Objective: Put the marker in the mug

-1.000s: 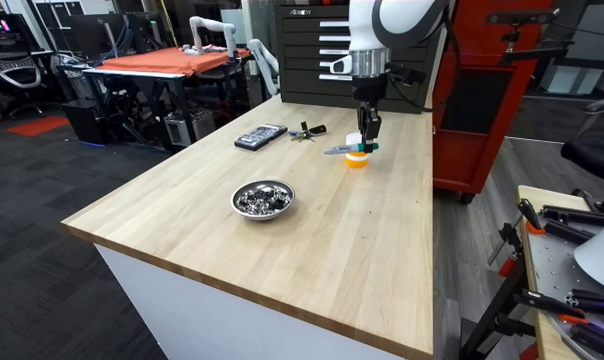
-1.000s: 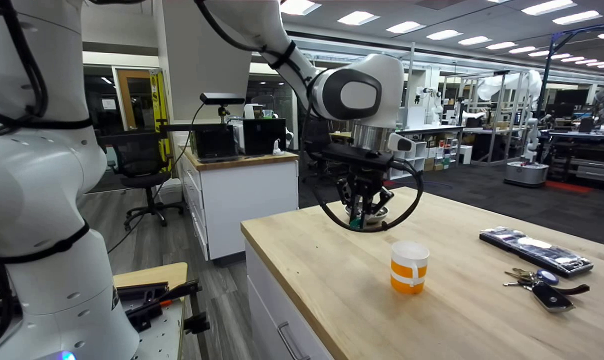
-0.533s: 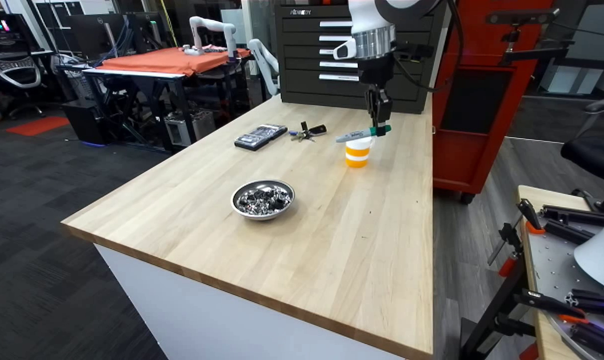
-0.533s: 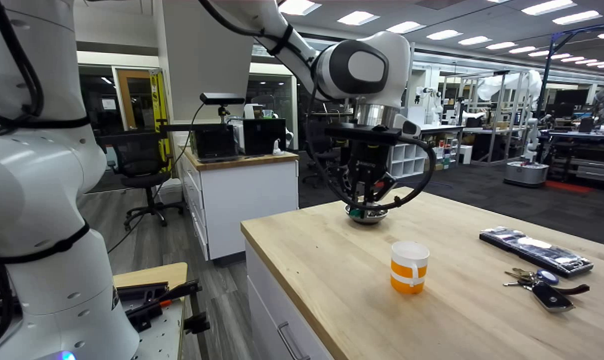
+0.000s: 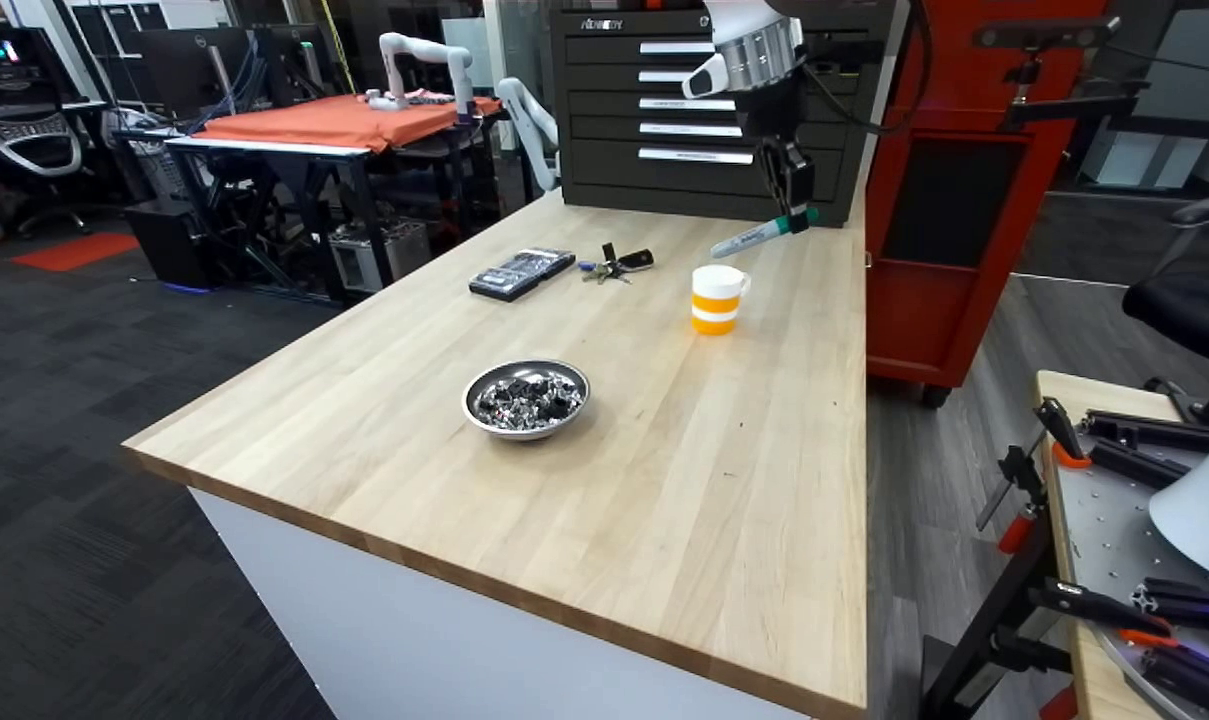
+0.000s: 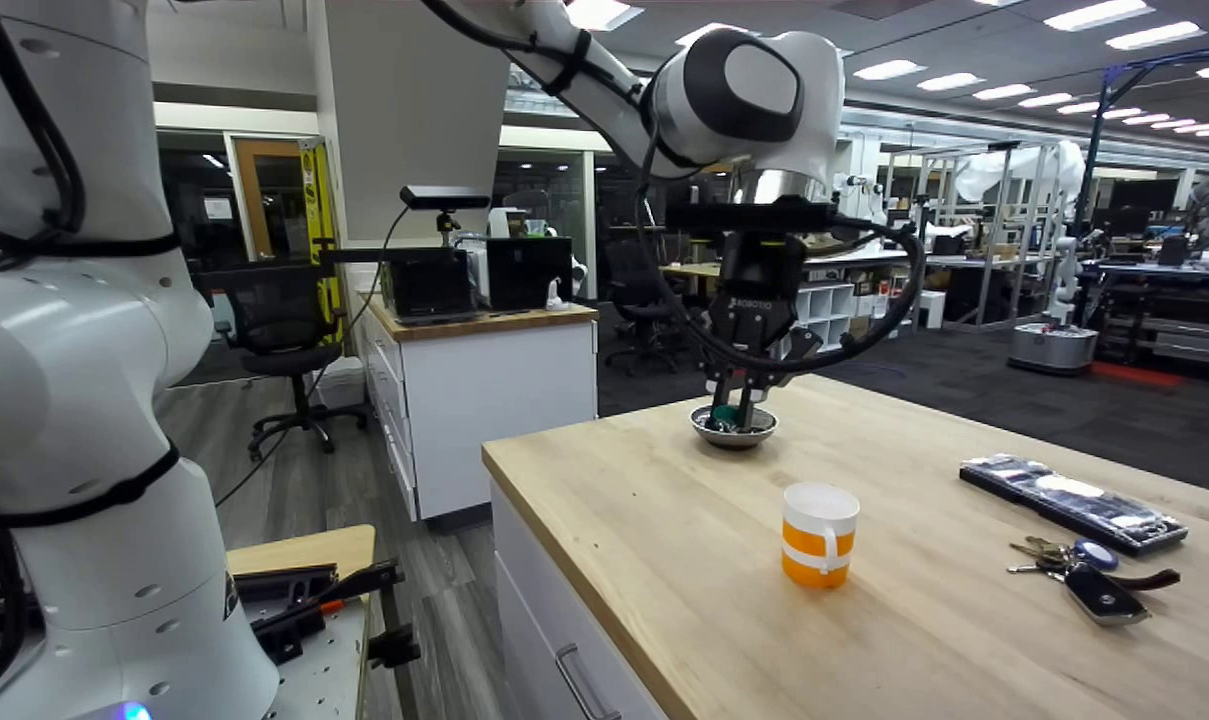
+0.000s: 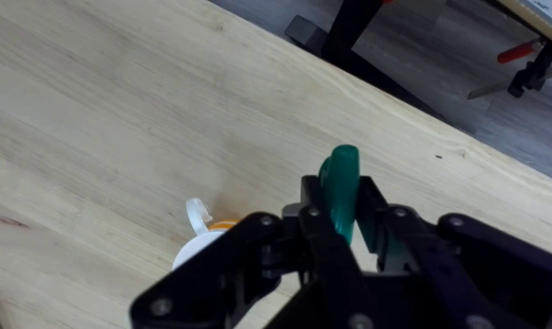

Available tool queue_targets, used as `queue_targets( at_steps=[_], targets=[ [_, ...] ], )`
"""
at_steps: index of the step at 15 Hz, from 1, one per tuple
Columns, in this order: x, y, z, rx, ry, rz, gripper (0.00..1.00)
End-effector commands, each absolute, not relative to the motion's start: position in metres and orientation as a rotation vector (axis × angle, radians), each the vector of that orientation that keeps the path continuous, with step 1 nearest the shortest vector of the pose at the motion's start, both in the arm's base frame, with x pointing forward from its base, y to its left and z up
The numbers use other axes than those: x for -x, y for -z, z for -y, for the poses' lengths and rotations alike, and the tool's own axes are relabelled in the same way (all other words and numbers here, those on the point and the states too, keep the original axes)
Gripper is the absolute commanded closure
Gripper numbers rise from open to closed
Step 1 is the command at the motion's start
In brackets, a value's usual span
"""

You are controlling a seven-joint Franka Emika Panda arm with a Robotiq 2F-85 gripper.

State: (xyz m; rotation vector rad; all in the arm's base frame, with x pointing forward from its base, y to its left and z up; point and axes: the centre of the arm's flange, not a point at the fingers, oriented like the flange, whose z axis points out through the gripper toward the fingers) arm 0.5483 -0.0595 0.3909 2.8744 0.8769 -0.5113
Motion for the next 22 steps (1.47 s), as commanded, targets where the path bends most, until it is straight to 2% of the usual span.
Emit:
queue_targets(
  at_steps=[1, 22],
  targets=[
    [-0.553, -0.401, 0.071, -2.799, 0.605, -0.866, 0.94],
    [-0.604, -0.358, 0.101, -2.572, 0.814, -0.990, 0.94]
  ],
)
